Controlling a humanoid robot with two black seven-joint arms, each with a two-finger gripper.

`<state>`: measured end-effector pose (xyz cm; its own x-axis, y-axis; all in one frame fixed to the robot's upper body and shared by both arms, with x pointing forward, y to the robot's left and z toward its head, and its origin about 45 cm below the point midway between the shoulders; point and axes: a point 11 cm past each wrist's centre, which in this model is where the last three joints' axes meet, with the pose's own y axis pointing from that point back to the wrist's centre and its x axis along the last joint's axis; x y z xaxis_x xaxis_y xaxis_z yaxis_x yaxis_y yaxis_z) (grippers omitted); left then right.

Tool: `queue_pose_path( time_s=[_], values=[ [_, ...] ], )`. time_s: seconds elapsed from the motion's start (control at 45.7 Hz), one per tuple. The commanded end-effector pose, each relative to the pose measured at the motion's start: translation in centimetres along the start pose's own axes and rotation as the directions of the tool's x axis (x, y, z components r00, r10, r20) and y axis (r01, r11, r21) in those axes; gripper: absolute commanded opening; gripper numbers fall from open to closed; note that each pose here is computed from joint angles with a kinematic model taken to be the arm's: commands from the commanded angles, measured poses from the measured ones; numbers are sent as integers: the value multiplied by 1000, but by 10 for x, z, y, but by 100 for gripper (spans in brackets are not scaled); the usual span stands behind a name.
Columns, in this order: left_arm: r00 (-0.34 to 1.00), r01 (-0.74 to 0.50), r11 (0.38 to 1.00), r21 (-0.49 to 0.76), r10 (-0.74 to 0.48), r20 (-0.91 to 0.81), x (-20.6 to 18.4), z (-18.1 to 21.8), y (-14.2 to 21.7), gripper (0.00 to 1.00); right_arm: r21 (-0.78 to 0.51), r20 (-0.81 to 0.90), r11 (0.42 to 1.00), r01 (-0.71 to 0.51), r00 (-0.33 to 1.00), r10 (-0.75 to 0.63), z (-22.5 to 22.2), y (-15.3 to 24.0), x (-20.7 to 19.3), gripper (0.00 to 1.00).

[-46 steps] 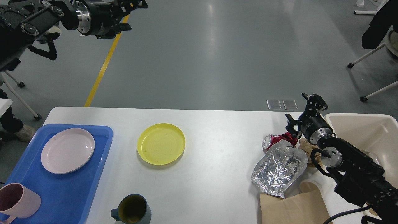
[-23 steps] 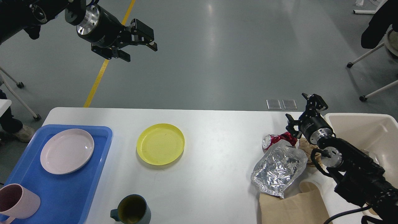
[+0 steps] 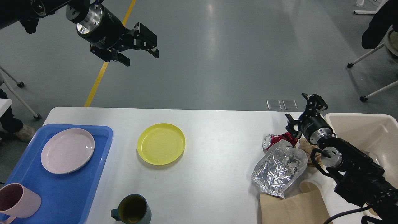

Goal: Tidy desktop
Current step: 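Lower the left gripper down onto the dark green mug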

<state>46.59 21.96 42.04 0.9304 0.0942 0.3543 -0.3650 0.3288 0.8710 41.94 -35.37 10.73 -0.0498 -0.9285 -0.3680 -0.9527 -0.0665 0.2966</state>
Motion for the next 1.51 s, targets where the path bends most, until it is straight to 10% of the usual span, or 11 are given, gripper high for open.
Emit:
queue_pose_path(
  time_s=[0.0,0.503,1.487],
  values=[
    [986,137,983,126,-148,81,-37,13,-16,98,0,0,1000,0,1000,0,0,0,0,100],
    [764,577,747,330,-637,104,-189,-3,-137,98,-1,-1,1000,0,1000,0,0,0,0,100],
    [636,742,616,266,-772,13,-268,-39,-189,98,0,0,1000,0,1000,0,0,0,0,100]
  ],
)
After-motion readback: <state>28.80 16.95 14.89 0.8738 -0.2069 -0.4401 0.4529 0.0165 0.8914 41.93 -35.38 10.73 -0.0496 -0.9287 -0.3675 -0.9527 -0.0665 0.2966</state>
